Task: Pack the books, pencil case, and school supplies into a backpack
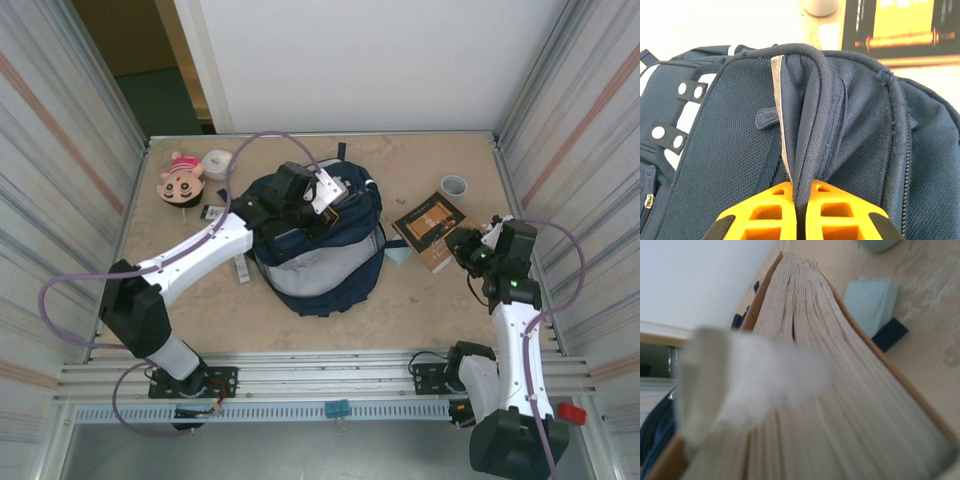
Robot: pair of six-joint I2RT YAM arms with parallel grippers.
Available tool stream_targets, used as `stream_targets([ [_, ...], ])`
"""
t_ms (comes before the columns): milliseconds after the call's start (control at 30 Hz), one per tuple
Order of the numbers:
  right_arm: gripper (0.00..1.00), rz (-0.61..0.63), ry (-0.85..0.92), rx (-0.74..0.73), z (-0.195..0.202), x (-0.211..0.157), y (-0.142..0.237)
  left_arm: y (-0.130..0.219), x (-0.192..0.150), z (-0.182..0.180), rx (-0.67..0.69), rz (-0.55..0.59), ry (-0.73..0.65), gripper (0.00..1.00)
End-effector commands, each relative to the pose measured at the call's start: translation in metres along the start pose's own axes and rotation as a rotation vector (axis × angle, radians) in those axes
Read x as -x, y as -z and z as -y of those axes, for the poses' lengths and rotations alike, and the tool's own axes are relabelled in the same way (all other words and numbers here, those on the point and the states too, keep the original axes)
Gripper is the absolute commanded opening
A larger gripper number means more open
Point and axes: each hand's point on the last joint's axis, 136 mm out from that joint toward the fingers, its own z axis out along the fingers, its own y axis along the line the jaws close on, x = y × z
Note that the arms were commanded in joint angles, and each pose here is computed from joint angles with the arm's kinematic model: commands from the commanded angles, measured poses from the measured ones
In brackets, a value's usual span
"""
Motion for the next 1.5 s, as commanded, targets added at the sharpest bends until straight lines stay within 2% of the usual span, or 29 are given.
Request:
stream_targets([
  [0,0.00,-0.049,-0.010,0.172,-0.046,-0.006,0.020,0.033,0.041,-0.014,0.066,0.104,0.150,0.00],
  [133,0.00,-0.122,-0.068,0.215,-0.055,-0.030,0.027,0.043,0.058,-0.025,0.059,0.153,0.223,0.00],
  [300,0.00,-0.177,-0.086,0.239,-0.065,-0.064,0.031,0.046,0.074,-0.031,0.042,0.188,0.236,0.00],
  [567,0.00,-0.225,-0.160,0.263,-0.080,-0.104,0.006,0.043,0.084,-0.038,0.000,0.211,0.276,0.00],
  [700,0.00,-0.201,-0.172,0.295,-0.091,-0.122,-0.014,0.044,0.087,-0.038,-0.025,0.230,0.278,0.00],
  [1067,0.00,-0.139,-0.155,0.509,-0.162,-0.160,-0.065,0.053,0.095,-0.042,-0.103,0.277,0.308,0.00],
  [1167,0.00,-0.130,-0.147,0.500,-0.174,-0.165,-0.083,0.055,0.097,-0.042,-0.121,0.284,0.311,0.00],
  [1467,0.00,-0.049,-0.180,0.399,-0.174,-0.170,-0.160,0.061,0.106,-0.033,-0.193,0.313,0.315,0.00],
])
